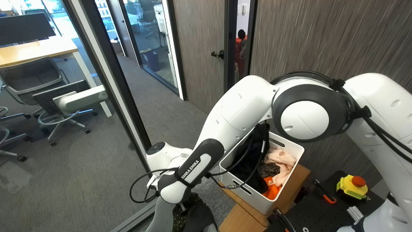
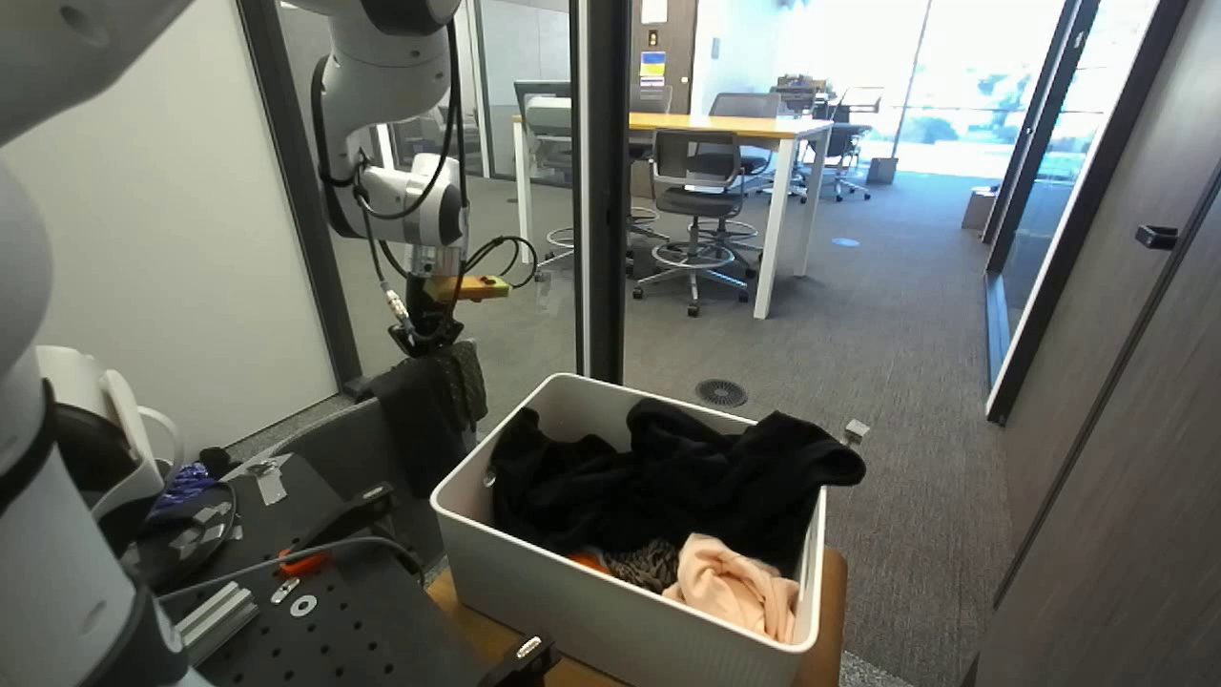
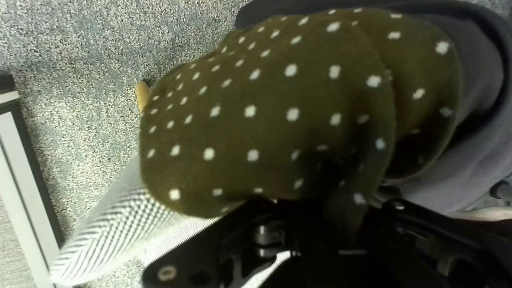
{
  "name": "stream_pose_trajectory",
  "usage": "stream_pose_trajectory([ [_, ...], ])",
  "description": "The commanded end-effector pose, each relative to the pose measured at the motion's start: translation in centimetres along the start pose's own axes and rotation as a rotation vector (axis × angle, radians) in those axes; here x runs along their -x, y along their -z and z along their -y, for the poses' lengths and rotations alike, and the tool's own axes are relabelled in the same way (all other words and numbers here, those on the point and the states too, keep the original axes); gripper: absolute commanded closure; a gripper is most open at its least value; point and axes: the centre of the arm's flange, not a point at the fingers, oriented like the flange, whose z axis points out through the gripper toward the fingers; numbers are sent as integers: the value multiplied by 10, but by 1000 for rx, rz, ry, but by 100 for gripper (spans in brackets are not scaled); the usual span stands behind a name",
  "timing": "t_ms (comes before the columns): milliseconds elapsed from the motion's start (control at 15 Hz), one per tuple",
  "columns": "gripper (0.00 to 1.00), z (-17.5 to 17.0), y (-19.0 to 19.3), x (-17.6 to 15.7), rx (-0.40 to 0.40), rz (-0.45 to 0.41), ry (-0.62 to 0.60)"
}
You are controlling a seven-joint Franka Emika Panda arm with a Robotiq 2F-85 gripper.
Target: Put the green piece of clothing inside the basket.
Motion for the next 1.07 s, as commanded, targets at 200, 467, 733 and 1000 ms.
stream_pose_trajectory([
  [200, 93, 1, 77, 30, 28, 47, -10],
  [467, 94, 2, 130, 67, 67, 73, -60],
  [733, 94, 8, 187, 130, 130, 83, -146],
  [1000, 94, 21, 232, 205, 175, 90, -275],
])
